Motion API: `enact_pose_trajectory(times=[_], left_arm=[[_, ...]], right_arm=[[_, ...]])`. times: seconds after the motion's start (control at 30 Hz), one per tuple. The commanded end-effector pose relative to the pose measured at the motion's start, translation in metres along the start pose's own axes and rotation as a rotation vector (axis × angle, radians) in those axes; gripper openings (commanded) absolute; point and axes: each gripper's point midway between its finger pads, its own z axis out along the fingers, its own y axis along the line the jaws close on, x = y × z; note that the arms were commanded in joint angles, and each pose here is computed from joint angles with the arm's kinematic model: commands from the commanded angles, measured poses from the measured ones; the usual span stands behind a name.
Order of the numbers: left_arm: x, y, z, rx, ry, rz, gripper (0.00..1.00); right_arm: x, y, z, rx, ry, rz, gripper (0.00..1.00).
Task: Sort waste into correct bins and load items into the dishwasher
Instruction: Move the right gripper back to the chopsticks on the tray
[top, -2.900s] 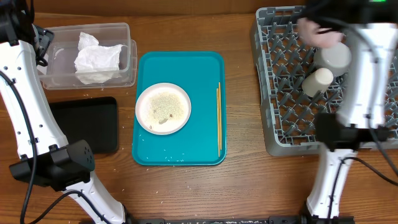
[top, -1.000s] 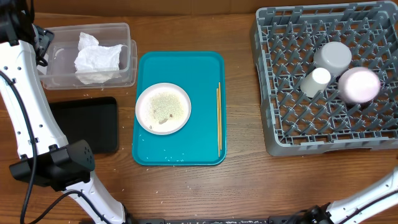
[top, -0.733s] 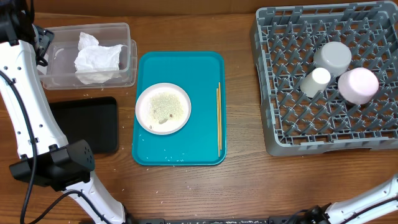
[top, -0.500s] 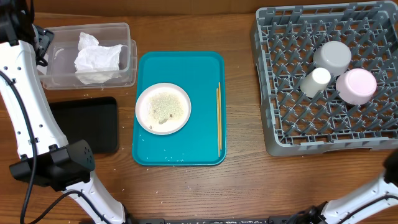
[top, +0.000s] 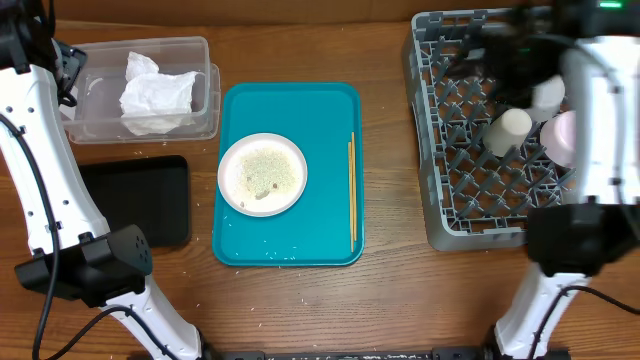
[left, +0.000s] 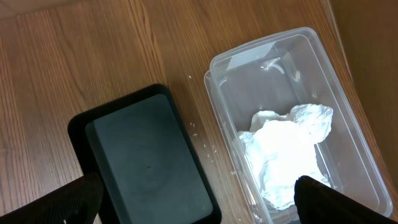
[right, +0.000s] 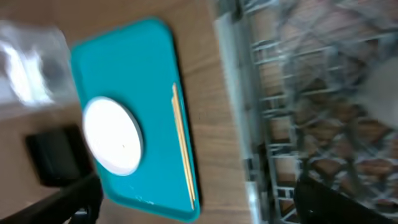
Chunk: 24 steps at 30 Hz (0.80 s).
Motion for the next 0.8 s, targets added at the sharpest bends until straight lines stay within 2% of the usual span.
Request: enact_pose_trajectory(times=[0.0,0.07,0.17,0.23,0.3,0.4,0.47,0.63,0.77], left_arm=[[0.001,-0.001,0.003,-0.015,-0.009,0.000,1.00],[0.001,-0.001,0.003,-0.015,-0.009,0.000,1.00],[0.001,-0.001,0.003,-0.015,-0.009,0.000,1.00],[0.001,-0.001,0.003,-0.015,-0.009,0.000,1.00],[0.001,-0.001,0.003,-0.015,-0.009,0.000,1.00],[0.001,-0.001,0.003,-0.015,-0.009,0.000,1.00],[0.001,-0.001,0.003,-0.015,-0.009,0.000,1.00],[0.001,-0.001,0.003,-0.015,-0.009,0.000,1.00],[0.001,-0.001,0.003,-0.015,-0.009,0.000,1.00]], right_arm=[[0.008,0.007,0.020,0.271,-0.027,-0.078,1.00],[0.018,0.018,0.038,0.354,-0.014,-0.116,1.00],[0.041,0.041,0.070,0.377,0.053,-0.197,0.99],[0.056,0.048,0.092,0.390,0.098,-0.215,0.92],[0.072,0.055,0.112,0.383,0.145,-0.237,0.78],[0.103,0.067,0.152,0.353,0.217,-0.292,0.42],[0.119,0.068,0.174,0.364,0.233,-0.332,0.34],[0.142,0.065,0.211,0.373,0.239,-0.365,0.26],[0.152,0.056,0.226,0.383,0.244,-0.332,0.27]])
